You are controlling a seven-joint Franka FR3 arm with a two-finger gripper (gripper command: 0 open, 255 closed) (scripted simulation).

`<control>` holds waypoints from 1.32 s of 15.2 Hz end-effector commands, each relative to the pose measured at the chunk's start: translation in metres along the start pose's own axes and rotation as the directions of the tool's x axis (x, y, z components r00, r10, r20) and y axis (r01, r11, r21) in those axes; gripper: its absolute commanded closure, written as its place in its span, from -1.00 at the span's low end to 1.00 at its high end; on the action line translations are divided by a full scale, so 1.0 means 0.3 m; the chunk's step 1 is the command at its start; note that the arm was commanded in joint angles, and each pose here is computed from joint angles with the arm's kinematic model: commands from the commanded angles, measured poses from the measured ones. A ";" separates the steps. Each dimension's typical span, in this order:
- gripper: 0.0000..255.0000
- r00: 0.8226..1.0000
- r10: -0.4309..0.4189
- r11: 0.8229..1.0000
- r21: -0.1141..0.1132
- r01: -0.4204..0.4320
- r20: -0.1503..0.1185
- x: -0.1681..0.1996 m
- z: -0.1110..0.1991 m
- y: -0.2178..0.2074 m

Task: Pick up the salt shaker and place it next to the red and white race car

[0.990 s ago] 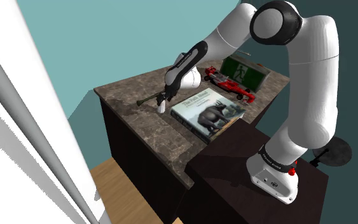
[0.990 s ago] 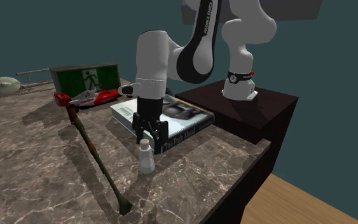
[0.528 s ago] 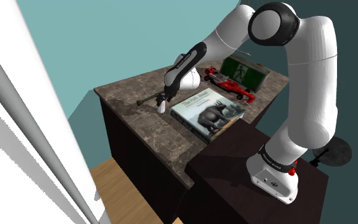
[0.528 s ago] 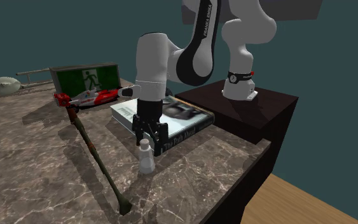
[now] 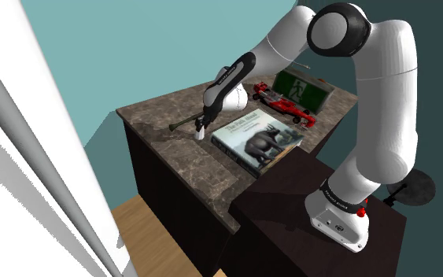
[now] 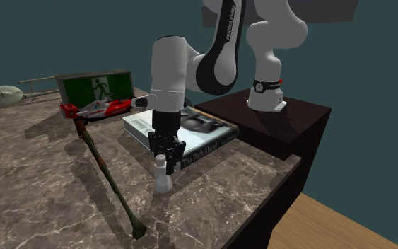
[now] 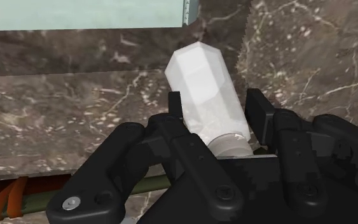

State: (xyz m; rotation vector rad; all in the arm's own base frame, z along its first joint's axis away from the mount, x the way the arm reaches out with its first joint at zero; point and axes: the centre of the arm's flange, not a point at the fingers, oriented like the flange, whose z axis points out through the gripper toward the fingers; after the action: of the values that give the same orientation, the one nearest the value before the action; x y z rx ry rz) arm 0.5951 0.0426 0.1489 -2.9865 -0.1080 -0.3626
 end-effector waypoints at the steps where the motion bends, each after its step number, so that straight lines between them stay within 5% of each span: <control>1: 1.00 1.000 0.000 1.000 0.000 0.000 0.001 -0.001 0.002 0.000; 20: 1.00 1.000 0.000 1.000 0.000 0.000 0.001 0.071 -0.287 -0.036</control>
State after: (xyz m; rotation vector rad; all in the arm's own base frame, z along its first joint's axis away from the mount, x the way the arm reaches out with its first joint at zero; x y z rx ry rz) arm 0.5956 0.0434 0.2329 -2.9866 -0.1080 -0.3616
